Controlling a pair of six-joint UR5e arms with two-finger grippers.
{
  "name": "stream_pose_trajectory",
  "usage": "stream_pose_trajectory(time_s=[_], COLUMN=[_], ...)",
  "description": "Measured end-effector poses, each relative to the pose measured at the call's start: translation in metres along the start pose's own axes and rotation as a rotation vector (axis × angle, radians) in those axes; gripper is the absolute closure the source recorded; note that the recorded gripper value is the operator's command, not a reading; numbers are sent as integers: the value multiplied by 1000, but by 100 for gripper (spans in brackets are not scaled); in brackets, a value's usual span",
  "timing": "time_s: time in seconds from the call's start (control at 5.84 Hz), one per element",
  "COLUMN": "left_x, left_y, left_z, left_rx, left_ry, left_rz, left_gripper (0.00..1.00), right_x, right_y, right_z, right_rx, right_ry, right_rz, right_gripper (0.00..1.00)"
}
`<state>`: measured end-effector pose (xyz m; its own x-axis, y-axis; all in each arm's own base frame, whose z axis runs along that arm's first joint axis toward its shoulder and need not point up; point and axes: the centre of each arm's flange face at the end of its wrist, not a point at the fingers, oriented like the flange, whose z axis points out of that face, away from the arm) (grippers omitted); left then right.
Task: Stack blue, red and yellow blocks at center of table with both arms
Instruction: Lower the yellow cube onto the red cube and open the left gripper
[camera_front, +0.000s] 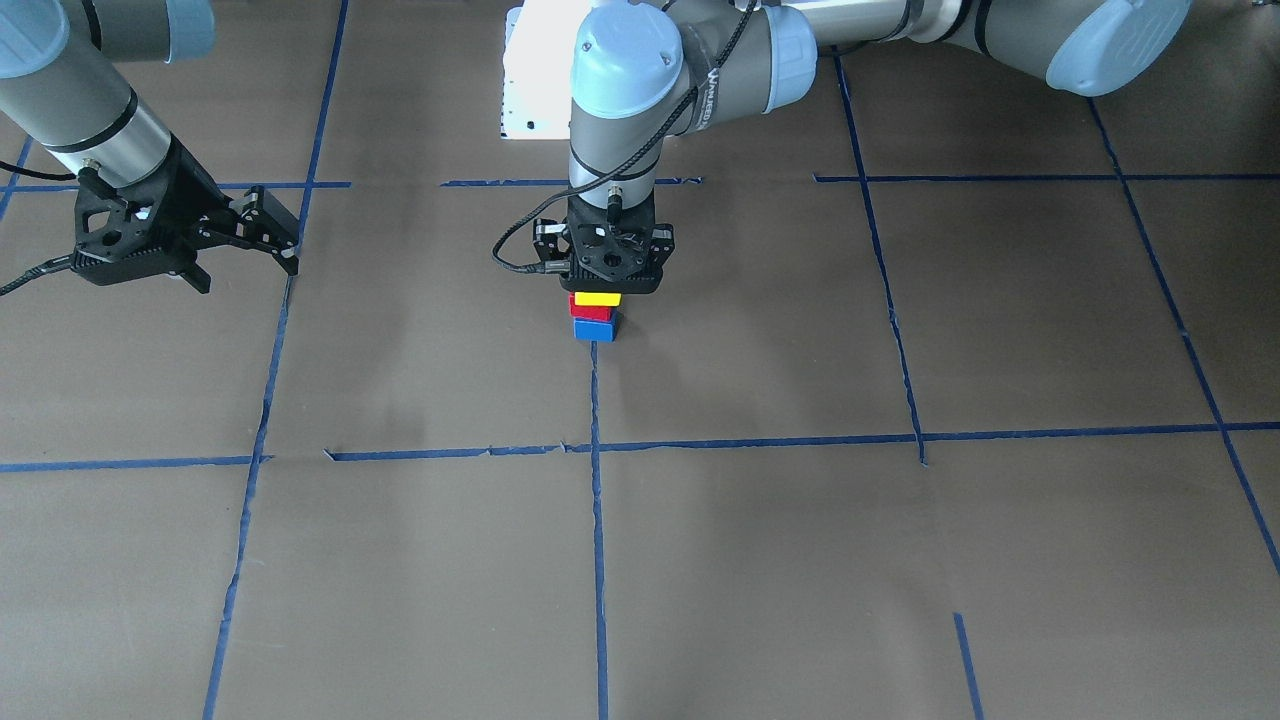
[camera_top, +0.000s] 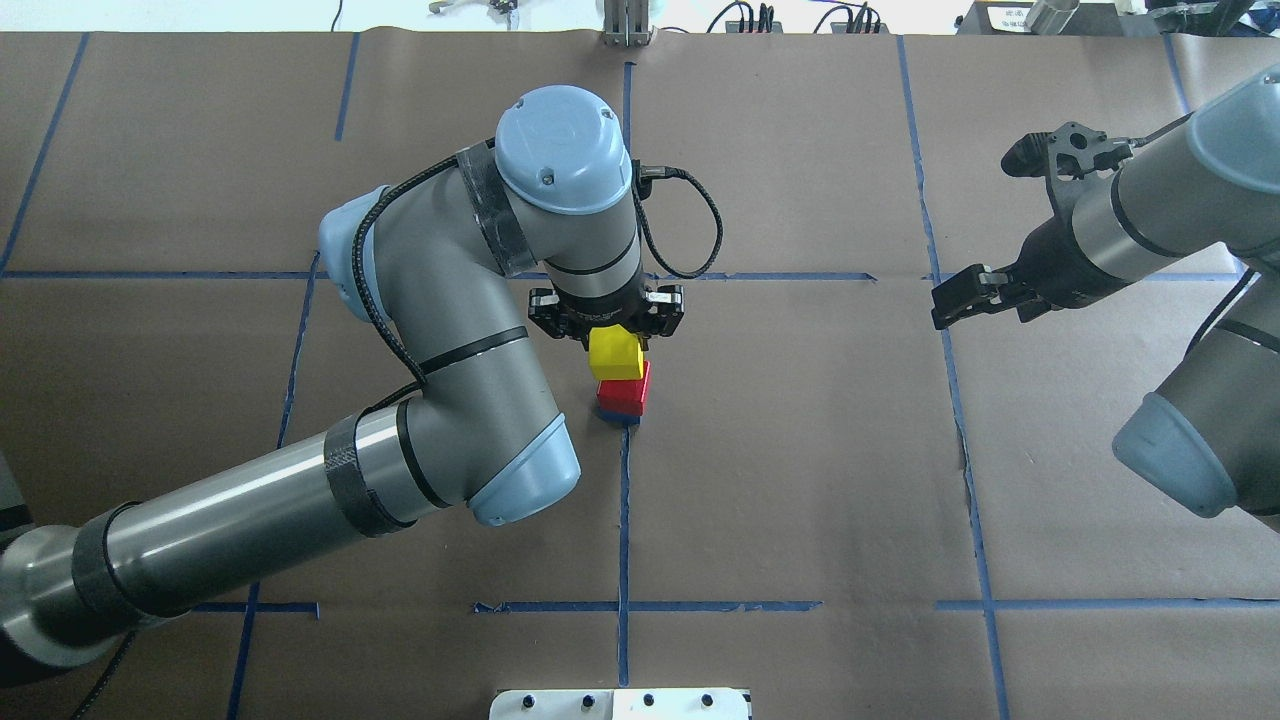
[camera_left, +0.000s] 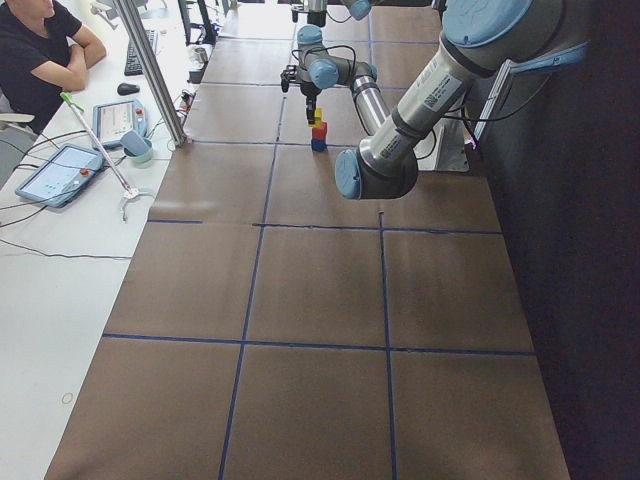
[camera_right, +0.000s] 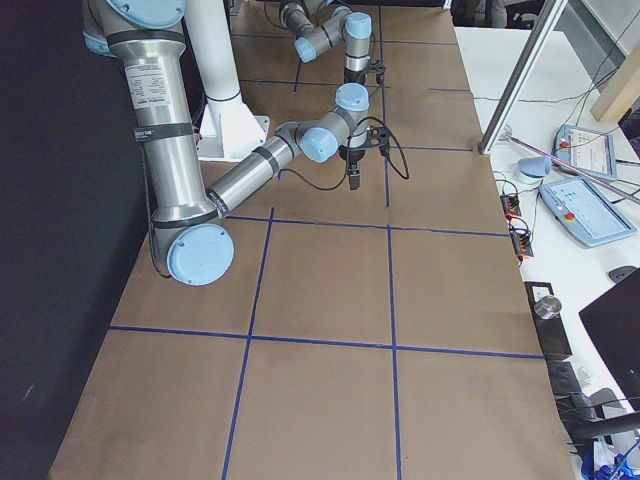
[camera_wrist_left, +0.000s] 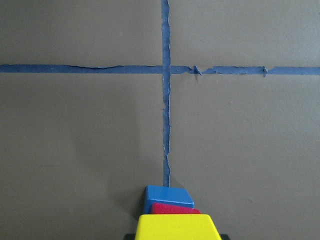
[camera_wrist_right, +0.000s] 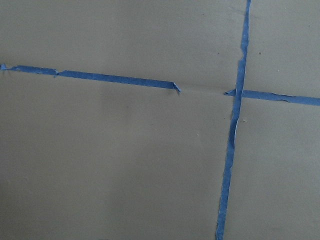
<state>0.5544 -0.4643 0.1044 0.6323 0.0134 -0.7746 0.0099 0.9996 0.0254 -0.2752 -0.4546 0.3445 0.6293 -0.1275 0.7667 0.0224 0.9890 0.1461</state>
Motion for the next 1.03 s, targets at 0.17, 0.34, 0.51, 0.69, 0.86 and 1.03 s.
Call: stream_pose_trajectory(time_s=[0.17,0.34,0.51,0.69,0.86,1.03], left_x=[2,3,4,5,7,9], left_y=[3,7,10,12,14,15], left_z=[2,4,6,8,9,9], left_rx=[-5,-10,-15,-14,-7,1], left_ry=[-3,-5,-8,-11,-15,-15], left_rz=[2,3,5,7,11,15], left_gripper=[100,100,98,97,94,88], right_x=[0,0,1,1,1,2], right_y=[0,0,0,0,0,-1], right_z=[0,0,1,1,2,3], right_rx=[0,0,0,0,-2,-3], right_ry=[1,1,2,3,3,4], right_rz=[0,1,1,1,2,3], right_gripper=[0,0,0,0,0,0])
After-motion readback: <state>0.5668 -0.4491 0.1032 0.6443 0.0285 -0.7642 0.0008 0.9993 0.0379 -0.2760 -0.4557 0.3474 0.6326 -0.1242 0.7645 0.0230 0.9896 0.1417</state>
